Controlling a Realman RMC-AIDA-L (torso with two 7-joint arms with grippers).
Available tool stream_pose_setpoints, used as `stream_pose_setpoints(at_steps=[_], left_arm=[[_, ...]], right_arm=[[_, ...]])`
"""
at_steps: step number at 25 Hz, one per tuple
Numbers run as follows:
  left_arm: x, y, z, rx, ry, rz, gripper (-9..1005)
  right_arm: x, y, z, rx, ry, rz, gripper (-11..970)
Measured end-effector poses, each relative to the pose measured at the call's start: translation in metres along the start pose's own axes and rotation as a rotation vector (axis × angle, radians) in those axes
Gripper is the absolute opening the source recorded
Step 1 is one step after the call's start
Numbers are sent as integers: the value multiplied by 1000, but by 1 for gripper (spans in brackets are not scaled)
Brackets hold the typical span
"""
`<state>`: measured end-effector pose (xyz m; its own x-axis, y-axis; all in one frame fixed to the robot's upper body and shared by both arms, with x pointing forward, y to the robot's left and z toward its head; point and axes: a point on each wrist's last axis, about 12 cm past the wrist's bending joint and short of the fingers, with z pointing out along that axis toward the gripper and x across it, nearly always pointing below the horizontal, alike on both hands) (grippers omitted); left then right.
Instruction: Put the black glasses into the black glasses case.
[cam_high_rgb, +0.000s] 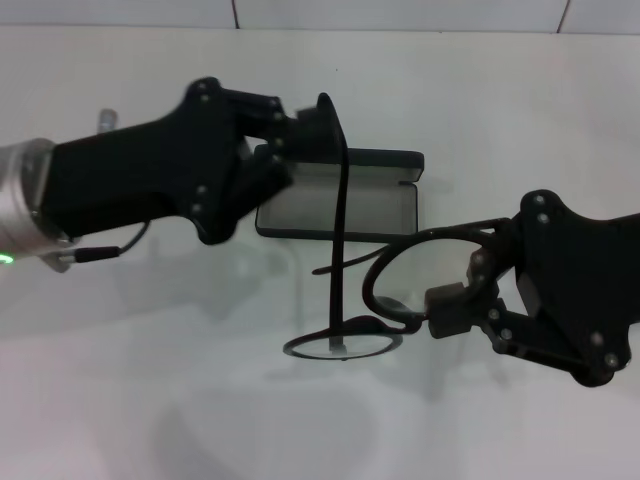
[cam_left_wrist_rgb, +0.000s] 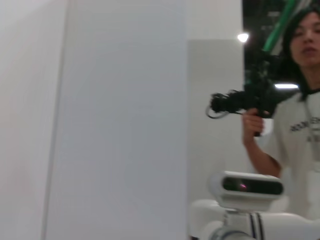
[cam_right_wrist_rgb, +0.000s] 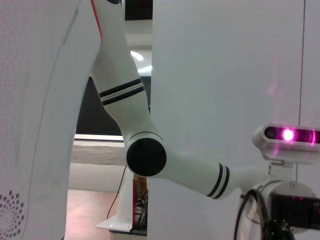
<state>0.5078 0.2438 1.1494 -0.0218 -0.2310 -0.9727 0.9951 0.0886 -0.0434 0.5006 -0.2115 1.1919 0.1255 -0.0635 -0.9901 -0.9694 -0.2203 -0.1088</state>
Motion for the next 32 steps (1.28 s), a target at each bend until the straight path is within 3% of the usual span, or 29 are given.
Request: stream_pose_setpoints(at_steps=[7,14,25,32], left_arm=[[-5,-1,-20,-104,-61,23,49],[2,5,-16,-132,-34,-24,49],[13,7,27,93,61,-101,49],[12,6,31,131,63,-100,49]], right_arm=[[-1,6,-1,-36,-10,-24,40],[-12,14,-2,-117,-79,-87,41],[-17,-3,5,-118,-72,-128,42],[-11,-10,6,-82,-62,-108,43]])
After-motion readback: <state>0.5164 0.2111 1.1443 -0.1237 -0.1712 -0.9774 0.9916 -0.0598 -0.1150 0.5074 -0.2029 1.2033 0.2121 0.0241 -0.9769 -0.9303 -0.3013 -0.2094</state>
